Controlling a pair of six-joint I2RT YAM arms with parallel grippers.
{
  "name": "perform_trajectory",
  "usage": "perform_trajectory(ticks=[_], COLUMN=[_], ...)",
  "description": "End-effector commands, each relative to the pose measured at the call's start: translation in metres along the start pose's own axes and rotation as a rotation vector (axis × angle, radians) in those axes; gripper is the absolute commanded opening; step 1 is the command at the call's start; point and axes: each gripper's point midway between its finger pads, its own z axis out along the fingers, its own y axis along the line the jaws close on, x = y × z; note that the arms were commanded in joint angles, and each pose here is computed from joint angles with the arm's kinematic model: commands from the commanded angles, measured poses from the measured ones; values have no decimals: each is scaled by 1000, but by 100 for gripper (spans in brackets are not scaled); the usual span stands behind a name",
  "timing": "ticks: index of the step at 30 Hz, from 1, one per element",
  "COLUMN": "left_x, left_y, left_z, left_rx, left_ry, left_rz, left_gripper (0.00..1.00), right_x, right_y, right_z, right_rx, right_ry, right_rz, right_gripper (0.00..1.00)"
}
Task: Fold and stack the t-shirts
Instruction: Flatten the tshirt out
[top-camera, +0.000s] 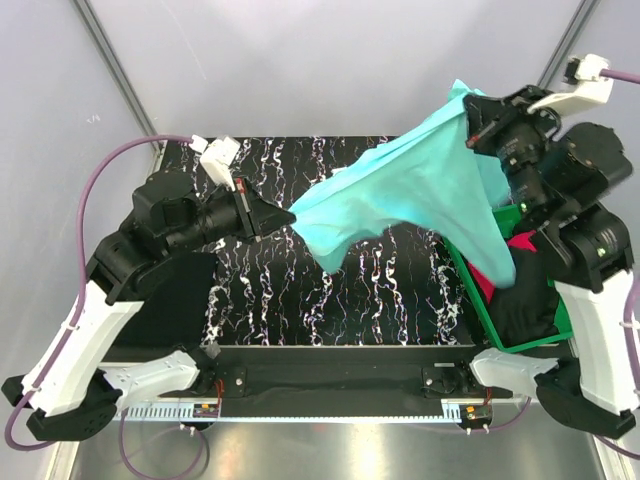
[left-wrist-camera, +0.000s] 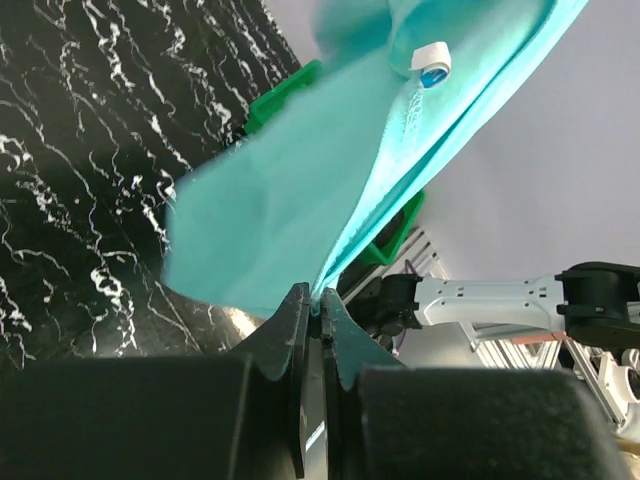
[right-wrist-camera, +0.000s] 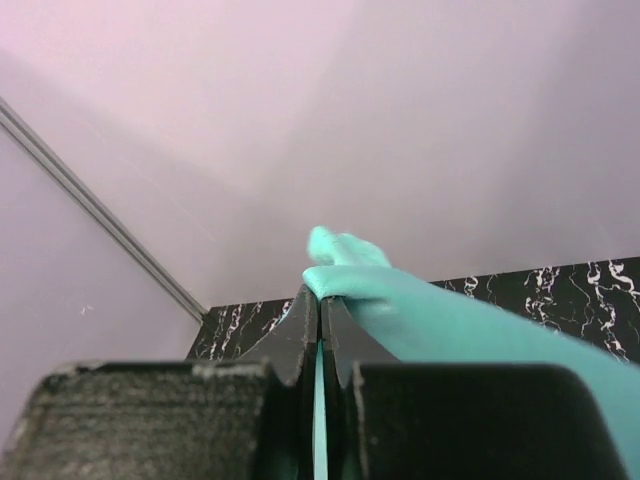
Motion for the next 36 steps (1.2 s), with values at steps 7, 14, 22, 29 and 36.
perform_trajectory(ticks=[7, 14, 22, 29, 36], left_x=[36, 93, 124, 92, 103], left_y=[106, 240, 333, 330, 319], left_z=[-10, -38, -43, -52, -56], left_rx=[-412, -837, -1110, -1134, -1122], left_ry=[-32, -14, 148, 95, 130], left_rz=[-129, -264, -239, -146, -211], left_gripper=[0, 1, 1, 11, 60], right_x=[155, 356, 402, 447, 480], right_y=[29, 47, -6, -62, -95], right_z=[122, 172, 115, -13, -87], right_rx=[-83, -187, -42, 44, 117], right_ry=[290, 759, 1017, 1242, 1330], right_rz=[-17, 122, -32, 16, 85], right_gripper=[0, 25, 62, 64, 63])
